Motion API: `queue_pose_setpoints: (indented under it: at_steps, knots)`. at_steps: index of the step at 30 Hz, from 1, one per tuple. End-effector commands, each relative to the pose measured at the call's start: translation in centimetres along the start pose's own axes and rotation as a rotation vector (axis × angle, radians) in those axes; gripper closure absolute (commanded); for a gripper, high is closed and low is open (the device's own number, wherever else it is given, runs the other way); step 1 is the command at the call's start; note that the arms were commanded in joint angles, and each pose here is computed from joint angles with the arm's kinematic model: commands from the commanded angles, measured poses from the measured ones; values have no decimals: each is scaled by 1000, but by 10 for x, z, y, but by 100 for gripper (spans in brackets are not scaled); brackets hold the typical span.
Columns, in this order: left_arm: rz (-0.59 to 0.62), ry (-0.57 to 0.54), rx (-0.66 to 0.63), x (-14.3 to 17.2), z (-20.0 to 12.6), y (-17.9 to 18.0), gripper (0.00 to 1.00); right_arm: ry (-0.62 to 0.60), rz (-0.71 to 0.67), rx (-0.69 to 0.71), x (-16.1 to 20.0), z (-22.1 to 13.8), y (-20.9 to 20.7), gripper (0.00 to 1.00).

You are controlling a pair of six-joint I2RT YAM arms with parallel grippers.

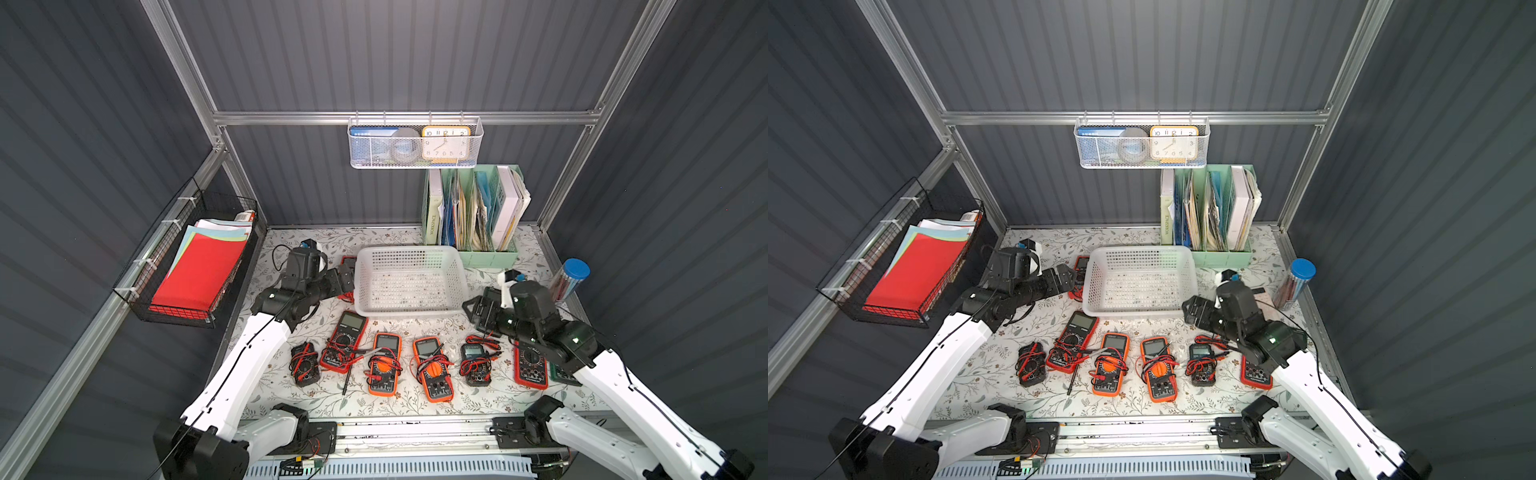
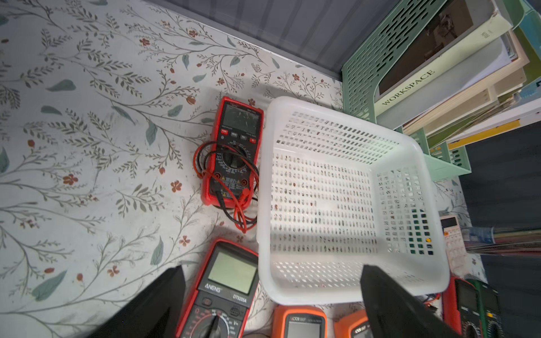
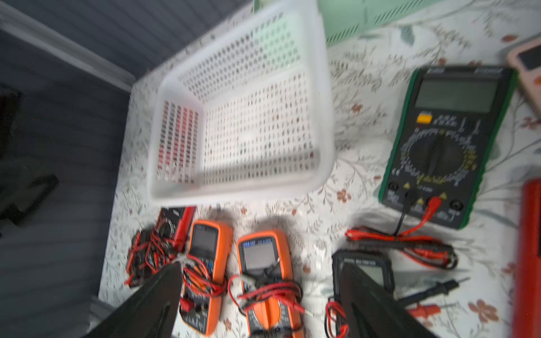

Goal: Put the multimeter into the basket
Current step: Pick up the multimeter from the center of the board.

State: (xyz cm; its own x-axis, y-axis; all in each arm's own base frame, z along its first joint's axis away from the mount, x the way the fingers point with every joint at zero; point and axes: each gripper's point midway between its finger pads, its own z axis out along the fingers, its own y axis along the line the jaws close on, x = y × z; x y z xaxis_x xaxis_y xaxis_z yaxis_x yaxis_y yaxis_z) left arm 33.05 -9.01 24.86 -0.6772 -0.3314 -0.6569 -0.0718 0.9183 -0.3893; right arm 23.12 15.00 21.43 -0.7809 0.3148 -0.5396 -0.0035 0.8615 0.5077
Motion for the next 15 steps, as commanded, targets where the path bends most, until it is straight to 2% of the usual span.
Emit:
queue_pose_setpoints:
  at_steps: [1, 9, 15]
  knots:
    - [-97, 114, -15, 35, -7, 7, 1, 105, -57, 163, 40, 5, -19, 11]
    - [-123, 268, 45, 72, 17, 0, 1, 214, -237, 295, 101, 43, 1, 8]
    - [-114, 309, 89, 84, 31, -7, 1, 279, -341, 350, 133, 62, 13, 4]
